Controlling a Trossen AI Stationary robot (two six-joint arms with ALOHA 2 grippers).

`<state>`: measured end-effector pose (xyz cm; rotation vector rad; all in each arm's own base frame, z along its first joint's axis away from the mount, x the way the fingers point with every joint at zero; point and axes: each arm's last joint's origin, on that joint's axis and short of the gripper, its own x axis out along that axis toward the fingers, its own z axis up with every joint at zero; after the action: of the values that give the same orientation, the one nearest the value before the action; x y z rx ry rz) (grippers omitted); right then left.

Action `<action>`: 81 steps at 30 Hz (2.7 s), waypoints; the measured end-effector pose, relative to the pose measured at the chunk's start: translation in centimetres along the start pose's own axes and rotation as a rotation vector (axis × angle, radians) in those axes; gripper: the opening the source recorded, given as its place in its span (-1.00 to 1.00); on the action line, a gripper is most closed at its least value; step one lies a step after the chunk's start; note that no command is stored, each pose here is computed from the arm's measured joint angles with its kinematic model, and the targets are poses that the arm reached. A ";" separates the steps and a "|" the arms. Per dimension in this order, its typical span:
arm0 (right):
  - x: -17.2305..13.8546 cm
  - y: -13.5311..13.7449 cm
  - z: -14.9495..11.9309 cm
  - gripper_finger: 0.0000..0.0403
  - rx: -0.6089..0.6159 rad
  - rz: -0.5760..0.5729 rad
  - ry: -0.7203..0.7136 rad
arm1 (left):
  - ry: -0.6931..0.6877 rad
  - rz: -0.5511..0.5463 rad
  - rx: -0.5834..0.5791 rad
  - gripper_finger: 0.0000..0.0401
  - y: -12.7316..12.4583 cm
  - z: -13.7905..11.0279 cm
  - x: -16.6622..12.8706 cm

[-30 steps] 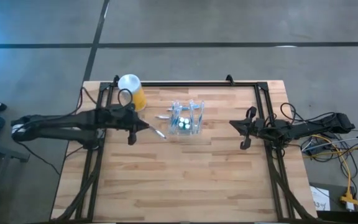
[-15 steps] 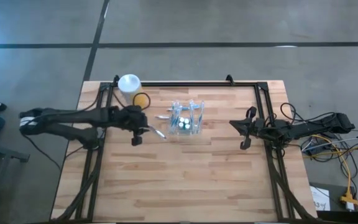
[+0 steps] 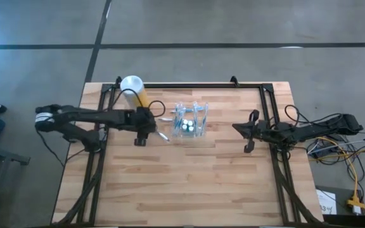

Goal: Pick & Place toothbrushing station
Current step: Put the bottom purple toothbrush into the right section of the transparent organizer

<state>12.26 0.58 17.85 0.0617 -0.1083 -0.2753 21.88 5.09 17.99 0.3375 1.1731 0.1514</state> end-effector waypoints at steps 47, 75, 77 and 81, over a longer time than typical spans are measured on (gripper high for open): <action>0.0 0.0 0.0 -0.96 -0.013 0.000 0.003 | 0.254 -0.127 0.306 0.06 3.7 1.7 6.7; 0.0 0.1 0.1 -0.94 0.059 0.013 -0.015 | 0.317 0.096 0.466 -0.98 -2.2 3.5 2.1; 0.0 0.1 0.1 -0.89 0.102 0.031 -0.012 | 0.327 0.124 0.478 -0.98 -2.8 3.5 1.8; 0.0 0.4 0.4 -0.69 0.218 0.129 -0.026 | 0.342 0.205 0.524 -0.99 -3.8 3.4 0.4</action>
<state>12.36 0.94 18.26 0.2667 -0.1669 -0.1345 24.95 1.04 17.57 0.9224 1.5101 0.0789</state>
